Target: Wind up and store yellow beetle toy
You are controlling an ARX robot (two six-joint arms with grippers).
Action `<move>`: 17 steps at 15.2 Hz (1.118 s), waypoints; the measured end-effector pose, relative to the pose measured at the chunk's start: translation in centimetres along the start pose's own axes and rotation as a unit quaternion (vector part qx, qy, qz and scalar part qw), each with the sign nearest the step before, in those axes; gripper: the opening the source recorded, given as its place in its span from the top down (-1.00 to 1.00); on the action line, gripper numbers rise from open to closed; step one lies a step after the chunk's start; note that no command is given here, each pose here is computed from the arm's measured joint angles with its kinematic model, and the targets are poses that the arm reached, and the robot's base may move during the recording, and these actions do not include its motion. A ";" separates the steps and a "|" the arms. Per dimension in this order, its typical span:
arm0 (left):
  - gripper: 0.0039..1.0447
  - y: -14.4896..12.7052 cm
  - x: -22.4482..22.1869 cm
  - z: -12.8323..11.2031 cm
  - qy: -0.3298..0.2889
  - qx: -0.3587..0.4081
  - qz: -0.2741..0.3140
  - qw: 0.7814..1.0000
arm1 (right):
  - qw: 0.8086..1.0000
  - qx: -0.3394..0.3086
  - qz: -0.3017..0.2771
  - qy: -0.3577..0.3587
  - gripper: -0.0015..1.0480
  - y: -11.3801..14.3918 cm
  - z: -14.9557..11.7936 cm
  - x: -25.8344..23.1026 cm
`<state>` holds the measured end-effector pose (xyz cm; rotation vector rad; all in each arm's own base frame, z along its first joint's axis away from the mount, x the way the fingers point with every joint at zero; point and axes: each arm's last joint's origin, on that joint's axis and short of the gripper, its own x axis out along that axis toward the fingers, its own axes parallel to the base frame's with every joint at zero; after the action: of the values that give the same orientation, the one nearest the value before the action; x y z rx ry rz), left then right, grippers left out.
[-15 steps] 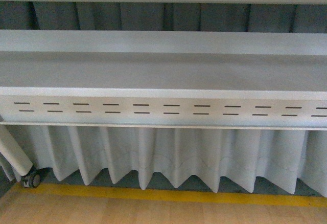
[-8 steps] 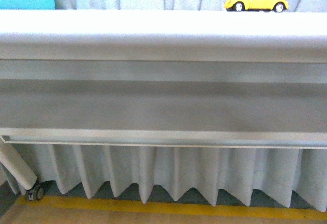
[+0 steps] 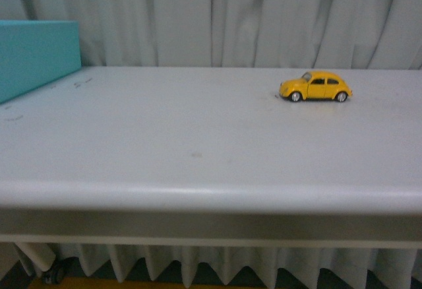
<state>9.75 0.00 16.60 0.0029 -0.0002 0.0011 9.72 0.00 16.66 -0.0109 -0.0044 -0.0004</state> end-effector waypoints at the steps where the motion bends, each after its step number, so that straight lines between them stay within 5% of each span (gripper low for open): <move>1: -0.88 0.0 0.0 0.0 0.000 0.000 0.000 1.000 | 1.000 0.000 0.000 0.000 -0.87 0.0 0.0 0.0; 17: -0.88 0.0 0.0 0.0 -0.001 0.000 0.000 1.000 | 1.000 0.000 0.000 0.000 -0.87 0.0 0.0 0.0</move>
<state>9.75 0.00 16.62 0.0029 -0.0025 0.0004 9.73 0.00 16.67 -0.0101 -0.0048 -0.0004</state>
